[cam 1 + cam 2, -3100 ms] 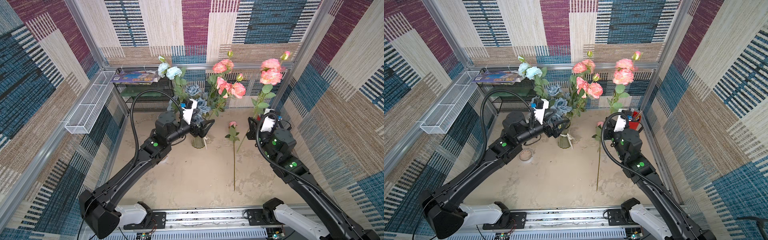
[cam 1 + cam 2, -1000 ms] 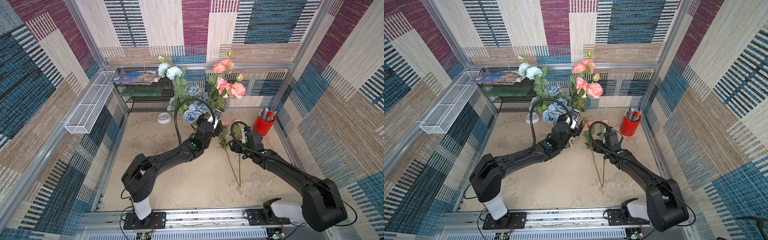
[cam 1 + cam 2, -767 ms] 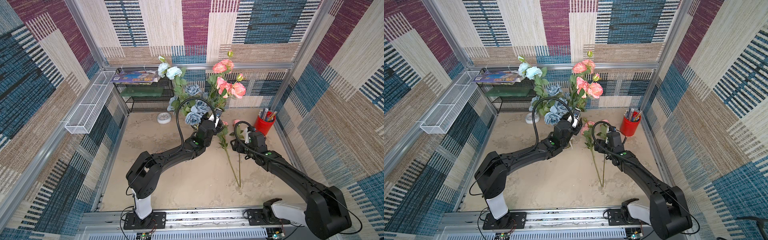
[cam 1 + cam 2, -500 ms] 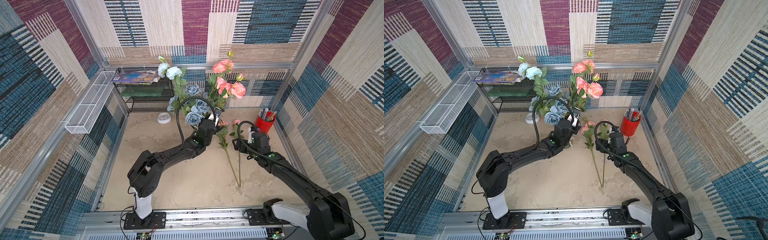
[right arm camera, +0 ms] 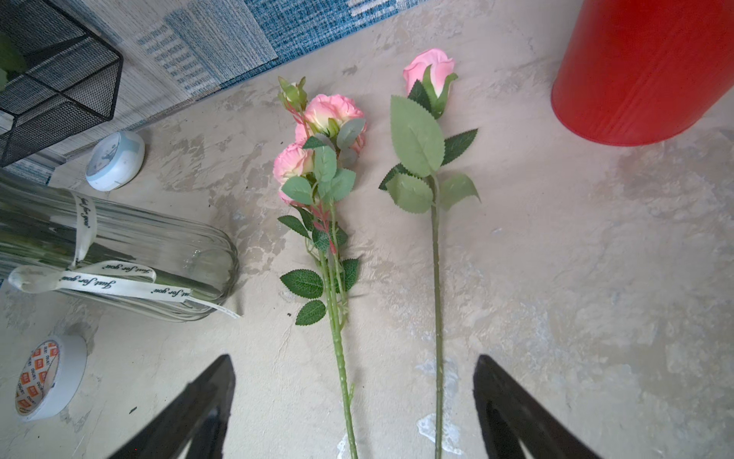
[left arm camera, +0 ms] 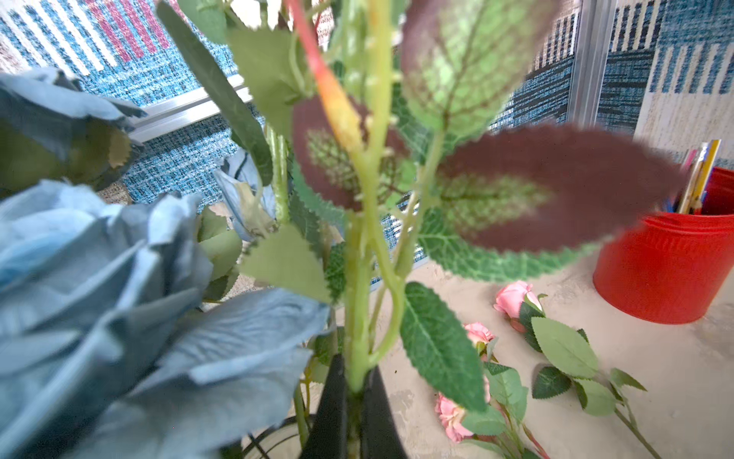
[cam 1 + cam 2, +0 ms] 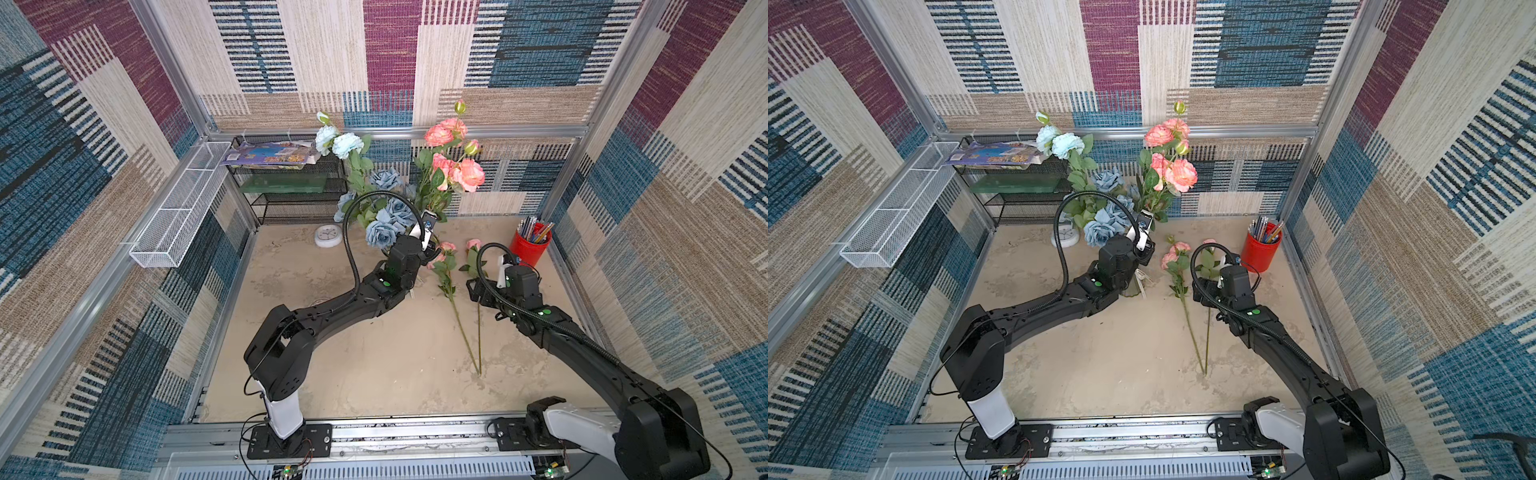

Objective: Pick out pink flowers from the vase
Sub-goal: Pick up the flower from the vase.

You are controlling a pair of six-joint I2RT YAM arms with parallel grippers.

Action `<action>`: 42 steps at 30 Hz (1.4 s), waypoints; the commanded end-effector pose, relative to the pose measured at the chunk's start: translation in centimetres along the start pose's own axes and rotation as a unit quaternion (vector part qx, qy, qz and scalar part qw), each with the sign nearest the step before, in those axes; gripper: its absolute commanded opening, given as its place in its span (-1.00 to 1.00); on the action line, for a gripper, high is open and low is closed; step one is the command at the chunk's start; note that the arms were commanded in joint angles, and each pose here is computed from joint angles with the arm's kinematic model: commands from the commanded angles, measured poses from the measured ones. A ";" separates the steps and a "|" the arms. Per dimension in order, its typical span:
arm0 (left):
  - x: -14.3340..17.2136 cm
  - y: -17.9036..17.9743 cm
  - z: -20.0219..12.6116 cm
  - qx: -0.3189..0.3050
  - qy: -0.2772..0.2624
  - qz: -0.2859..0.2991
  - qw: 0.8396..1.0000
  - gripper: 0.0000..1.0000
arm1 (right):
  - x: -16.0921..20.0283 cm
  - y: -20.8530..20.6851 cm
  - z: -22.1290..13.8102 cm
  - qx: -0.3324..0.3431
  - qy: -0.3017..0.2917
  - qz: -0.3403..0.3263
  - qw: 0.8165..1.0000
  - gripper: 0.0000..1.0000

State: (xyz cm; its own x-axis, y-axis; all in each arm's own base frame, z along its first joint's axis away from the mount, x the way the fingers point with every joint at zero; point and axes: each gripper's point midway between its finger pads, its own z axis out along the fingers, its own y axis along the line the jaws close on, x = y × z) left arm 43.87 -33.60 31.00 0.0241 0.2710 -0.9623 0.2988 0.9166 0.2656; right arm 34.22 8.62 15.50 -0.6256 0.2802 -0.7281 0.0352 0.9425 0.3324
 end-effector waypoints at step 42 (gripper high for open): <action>-25.4 -2.0 -18.1 0.545 -0.214 -0.144 0.798 -1.00 | -5.5 6.6 -7.7 -0.152 -0.110 -0.029 0.982 0.97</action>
State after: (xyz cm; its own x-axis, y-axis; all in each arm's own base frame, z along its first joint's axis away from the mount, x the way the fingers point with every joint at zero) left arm 27.85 -35.84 58.31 0.1830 -0.2828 -0.9416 0.9599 0.2582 0.1091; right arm 32.39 11.43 23.90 -0.4809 0.2859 -0.8289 -0.1934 0.8875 0.4183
